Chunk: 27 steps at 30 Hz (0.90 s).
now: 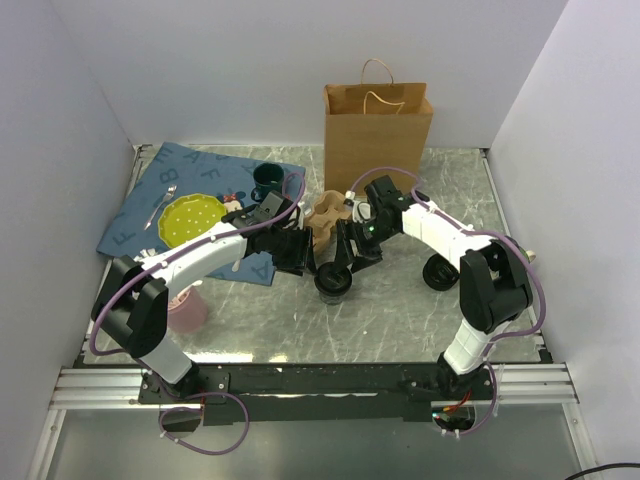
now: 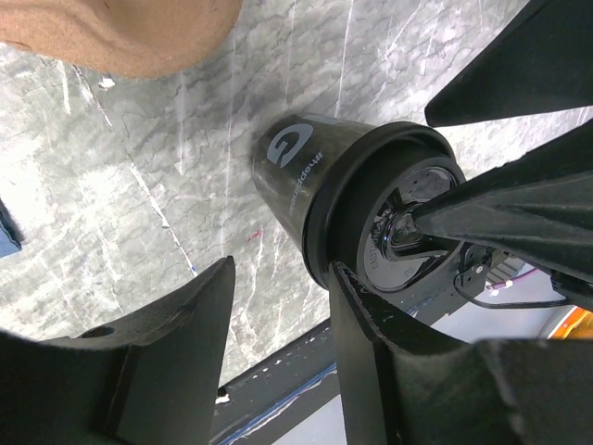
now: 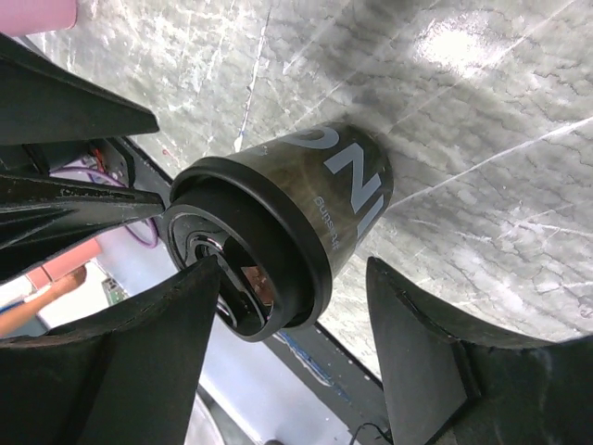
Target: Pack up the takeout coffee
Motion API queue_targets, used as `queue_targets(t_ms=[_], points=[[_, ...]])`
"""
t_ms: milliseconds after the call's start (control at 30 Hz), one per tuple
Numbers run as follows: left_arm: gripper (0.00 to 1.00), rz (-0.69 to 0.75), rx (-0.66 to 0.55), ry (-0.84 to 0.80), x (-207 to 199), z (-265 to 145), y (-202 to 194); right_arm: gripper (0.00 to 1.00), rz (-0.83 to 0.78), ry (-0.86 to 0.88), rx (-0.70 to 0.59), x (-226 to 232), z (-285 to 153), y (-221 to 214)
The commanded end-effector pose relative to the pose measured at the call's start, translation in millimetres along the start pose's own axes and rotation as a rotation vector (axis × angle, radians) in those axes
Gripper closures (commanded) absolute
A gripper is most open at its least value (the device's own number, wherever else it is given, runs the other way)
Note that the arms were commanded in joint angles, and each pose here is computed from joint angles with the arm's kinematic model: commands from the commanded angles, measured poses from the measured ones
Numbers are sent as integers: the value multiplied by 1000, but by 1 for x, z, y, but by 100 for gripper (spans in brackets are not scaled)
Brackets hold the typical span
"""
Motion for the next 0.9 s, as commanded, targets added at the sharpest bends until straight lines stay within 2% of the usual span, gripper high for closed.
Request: queue_targets(t_ms=[0,567,867], points=[[49,27,-43,-19,-6,-10,7,29,-16,-2,-16,0,0,13],[49,16,-21,-30,-4,-4,2,30,-2,30,-10,2,7,1],[48,29,-34,-34,-10,-13,6,19,-27,66,-37,12,-1,8]])
Point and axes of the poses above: each gripper's point midway between its finger pads, its own z axis out along the fingers, its own x axis along the line the jaws close on, y = z × x, the point moved 2 cm from there along -z, back along the fingers, and after that the axes turned 13 degrees about -z, right-handed, at the moved point
